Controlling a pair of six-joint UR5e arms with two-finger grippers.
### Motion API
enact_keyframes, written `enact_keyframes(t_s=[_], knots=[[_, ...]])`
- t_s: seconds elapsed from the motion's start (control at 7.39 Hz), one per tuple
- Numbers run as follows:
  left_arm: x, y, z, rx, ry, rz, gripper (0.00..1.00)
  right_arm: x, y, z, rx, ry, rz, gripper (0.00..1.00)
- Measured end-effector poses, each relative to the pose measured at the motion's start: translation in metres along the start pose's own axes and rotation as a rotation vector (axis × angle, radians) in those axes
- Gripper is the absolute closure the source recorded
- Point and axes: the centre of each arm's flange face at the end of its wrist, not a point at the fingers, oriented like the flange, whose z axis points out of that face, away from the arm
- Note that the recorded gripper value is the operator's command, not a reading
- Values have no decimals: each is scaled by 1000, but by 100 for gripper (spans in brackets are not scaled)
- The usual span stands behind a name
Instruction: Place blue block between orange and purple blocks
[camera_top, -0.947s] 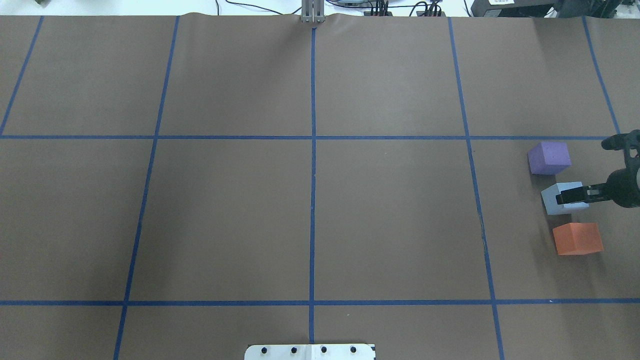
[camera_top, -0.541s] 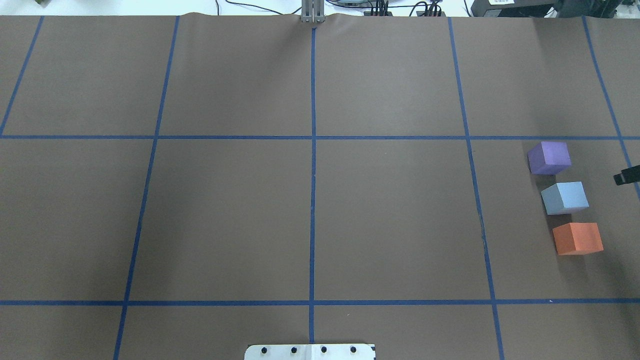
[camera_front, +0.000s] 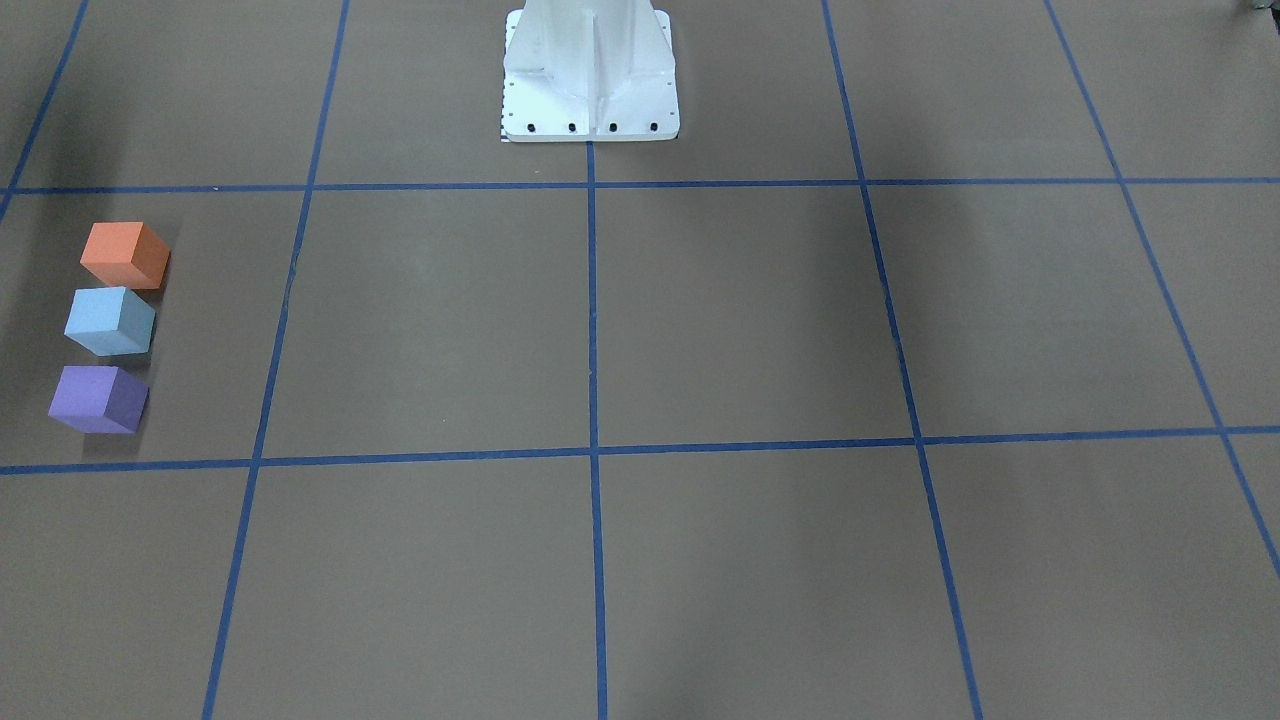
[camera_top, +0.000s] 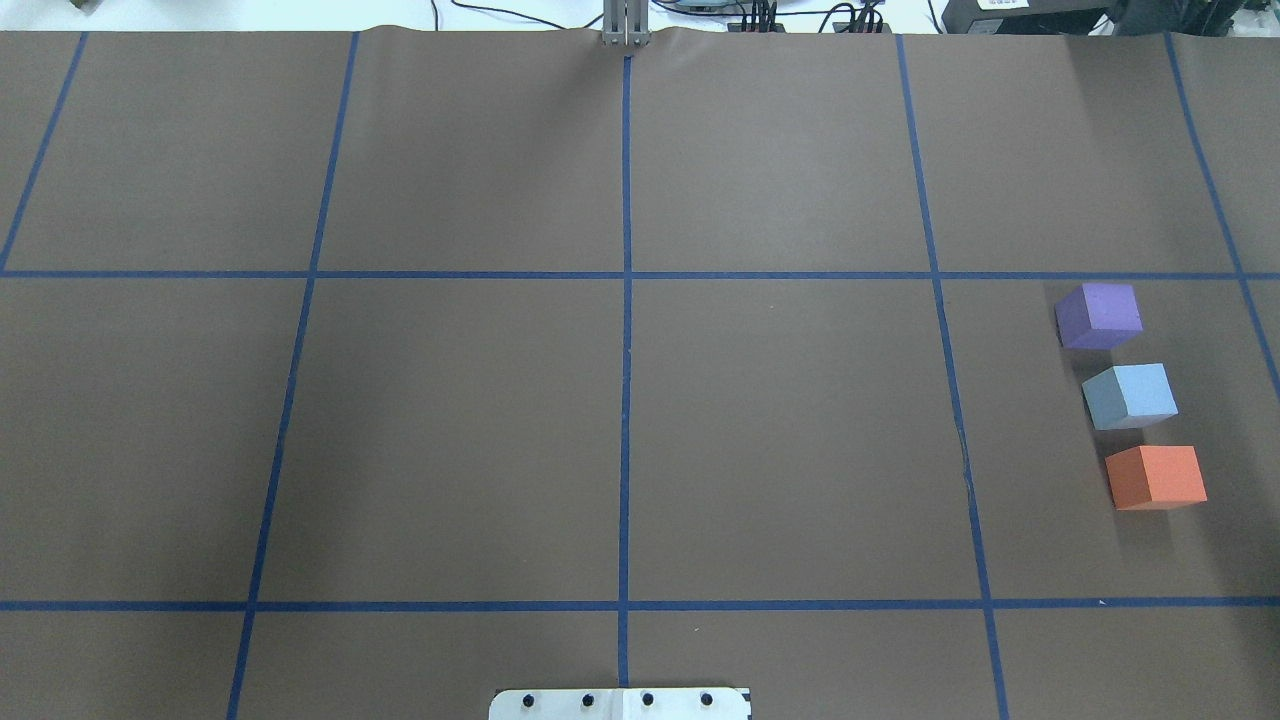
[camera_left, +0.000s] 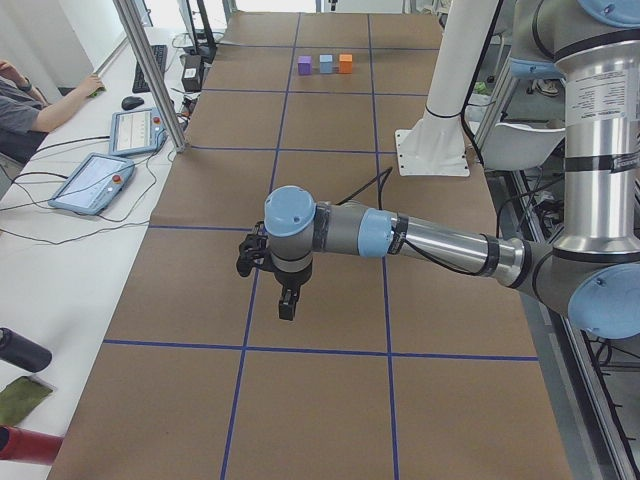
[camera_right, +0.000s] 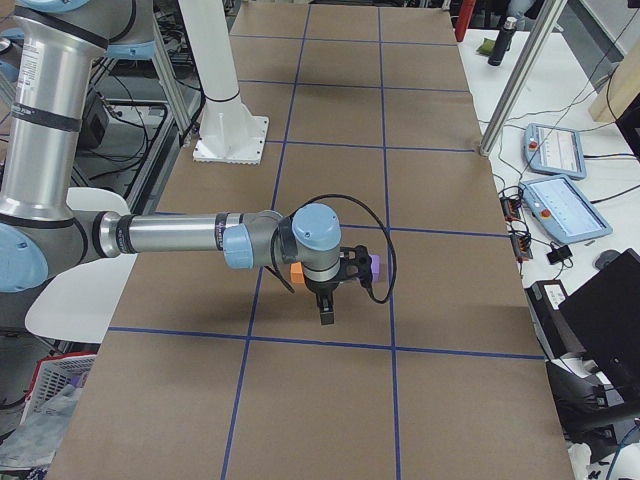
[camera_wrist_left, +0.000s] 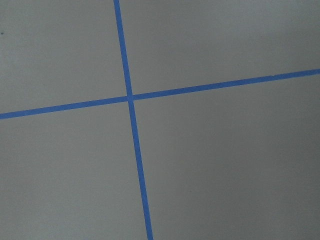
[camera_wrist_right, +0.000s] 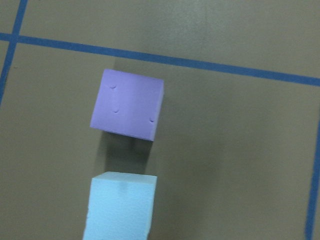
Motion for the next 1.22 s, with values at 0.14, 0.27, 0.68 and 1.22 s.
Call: enact_keyframes(t_s=[0.14, 0.27, 0.68, 1.22], knots=[[0, 1, 0, 0, 3, 0, 0, 4, 4, -1, -4, -1, 6, 0], [2, 0, -3, 7, 3, 3, 0, 6, 7, -1, -5, -2, 22, 0], [4, 5, -6, 11, 4, 11, 0, 4, 5, -3, 6, -3, 76, 0], [5, 7, -8, 15, -6, 17, 0, 4, 4, -4, 13, 2, 73, 0]])
